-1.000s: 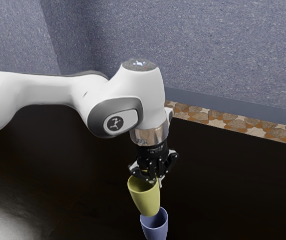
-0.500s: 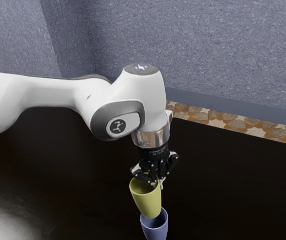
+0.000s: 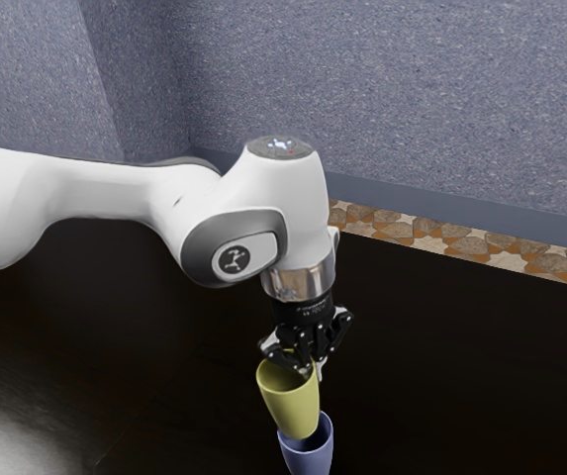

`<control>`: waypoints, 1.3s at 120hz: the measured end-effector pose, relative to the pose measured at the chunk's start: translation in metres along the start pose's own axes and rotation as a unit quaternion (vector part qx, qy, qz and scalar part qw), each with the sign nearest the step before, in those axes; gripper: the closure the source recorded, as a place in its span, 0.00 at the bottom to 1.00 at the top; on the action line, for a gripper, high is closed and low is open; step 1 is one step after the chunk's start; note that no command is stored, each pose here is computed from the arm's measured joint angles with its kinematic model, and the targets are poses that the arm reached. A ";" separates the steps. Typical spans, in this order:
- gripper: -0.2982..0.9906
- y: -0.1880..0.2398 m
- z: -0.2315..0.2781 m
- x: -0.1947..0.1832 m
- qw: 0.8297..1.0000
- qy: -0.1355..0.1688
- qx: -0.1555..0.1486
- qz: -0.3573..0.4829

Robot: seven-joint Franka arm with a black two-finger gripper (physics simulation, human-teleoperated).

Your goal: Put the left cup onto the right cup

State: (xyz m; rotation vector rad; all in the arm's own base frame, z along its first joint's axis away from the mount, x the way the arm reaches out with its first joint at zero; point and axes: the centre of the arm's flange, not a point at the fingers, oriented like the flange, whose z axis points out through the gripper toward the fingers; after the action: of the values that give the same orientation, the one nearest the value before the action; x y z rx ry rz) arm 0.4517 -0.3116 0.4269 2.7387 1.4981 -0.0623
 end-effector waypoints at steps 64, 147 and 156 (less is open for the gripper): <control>0.84 0.001 0.014 -0.028 1.000 -0.003 0.003 0.016; 0.34 -0.006 0.025 -0.011 1.000 0.004 0.013 0.014; 0.31 -0.006 0.025 -0.009 1.000 0.005 0.013 0.015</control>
State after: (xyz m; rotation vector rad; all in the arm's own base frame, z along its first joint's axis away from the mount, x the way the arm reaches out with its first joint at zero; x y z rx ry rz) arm 0.4411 -0.3169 0.4024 2.7853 1.4690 -0.0701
